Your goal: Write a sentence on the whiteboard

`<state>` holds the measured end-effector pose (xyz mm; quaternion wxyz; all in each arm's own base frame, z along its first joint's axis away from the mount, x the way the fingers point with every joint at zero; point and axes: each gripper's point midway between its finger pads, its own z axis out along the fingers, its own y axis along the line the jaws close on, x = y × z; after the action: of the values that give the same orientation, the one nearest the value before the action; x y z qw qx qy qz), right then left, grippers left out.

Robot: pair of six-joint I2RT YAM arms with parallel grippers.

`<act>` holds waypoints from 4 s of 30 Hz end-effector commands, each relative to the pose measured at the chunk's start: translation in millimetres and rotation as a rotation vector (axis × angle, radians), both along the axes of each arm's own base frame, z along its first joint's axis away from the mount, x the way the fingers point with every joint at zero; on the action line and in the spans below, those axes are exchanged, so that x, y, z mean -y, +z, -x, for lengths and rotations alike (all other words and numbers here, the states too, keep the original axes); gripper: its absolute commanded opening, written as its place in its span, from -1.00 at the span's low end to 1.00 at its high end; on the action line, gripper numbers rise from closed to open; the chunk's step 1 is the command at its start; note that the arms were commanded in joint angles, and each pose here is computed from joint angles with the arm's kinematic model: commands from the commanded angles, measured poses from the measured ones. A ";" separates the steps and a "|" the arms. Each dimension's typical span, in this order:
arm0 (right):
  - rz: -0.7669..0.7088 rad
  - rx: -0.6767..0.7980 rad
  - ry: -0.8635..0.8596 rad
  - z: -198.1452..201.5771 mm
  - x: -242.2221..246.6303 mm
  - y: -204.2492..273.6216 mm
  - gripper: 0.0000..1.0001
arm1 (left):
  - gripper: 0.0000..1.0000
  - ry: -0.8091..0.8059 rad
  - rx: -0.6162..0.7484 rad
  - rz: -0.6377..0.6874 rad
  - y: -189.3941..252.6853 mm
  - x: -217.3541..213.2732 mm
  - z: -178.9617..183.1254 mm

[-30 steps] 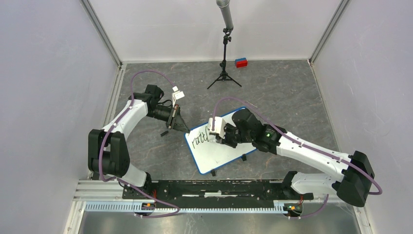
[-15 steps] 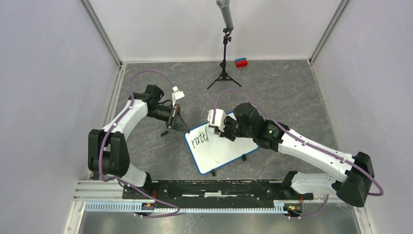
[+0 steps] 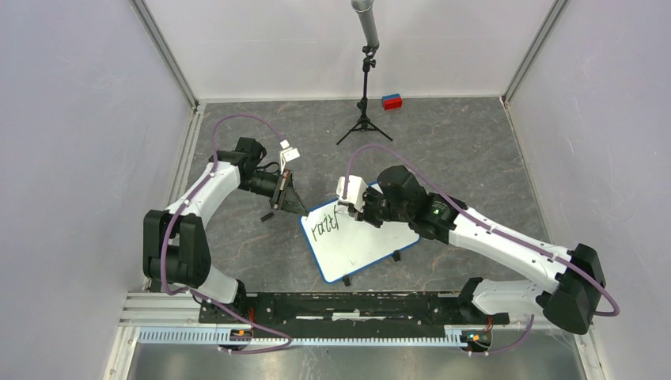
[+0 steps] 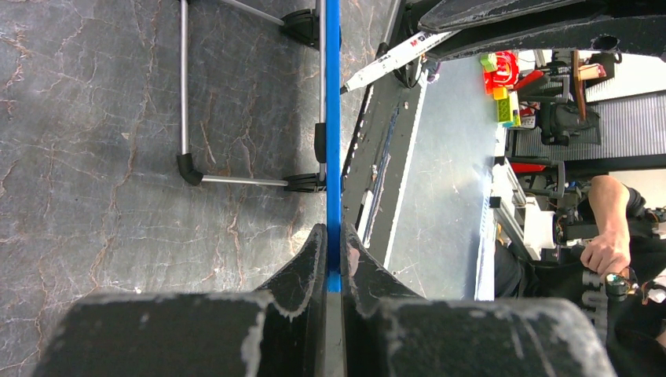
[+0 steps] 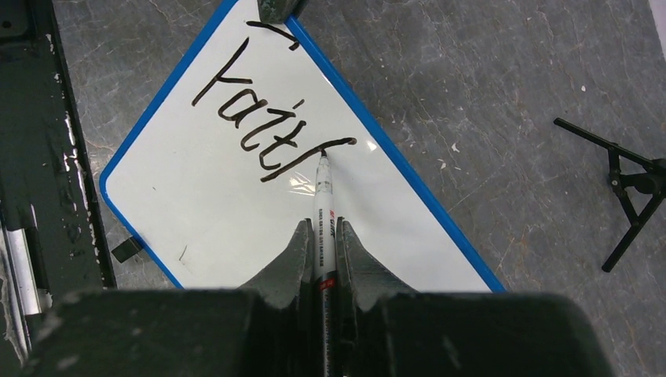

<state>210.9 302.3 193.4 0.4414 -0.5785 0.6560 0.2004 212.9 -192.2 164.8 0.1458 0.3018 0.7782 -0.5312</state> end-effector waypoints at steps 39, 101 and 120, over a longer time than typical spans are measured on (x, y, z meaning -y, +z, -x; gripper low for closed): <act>-0.080 -0.039 -0.030 -0.2 27.4 17.9 -1.00 | -0.95 -0.036 0.039 -0.008 -6.9 -0.4 6.8; -0.008 -0.061 -0.028 -1.8 36.6 -14.3 -1.00 | -0.95 -0.043 0.037 -0.003 -8.9 0.3 7.0; -0.036 -0.005 -0.076 -25.8 36.2 12.3 -1.00 | -0.95 -0.042 0.041 -0.005 -8.6 -0.2 8.2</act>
<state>227.1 263.5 191.8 0.4364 -0.5468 0.6840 0.2065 213.1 -192.1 163.5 0.1508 0.3088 0.7751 -0.5303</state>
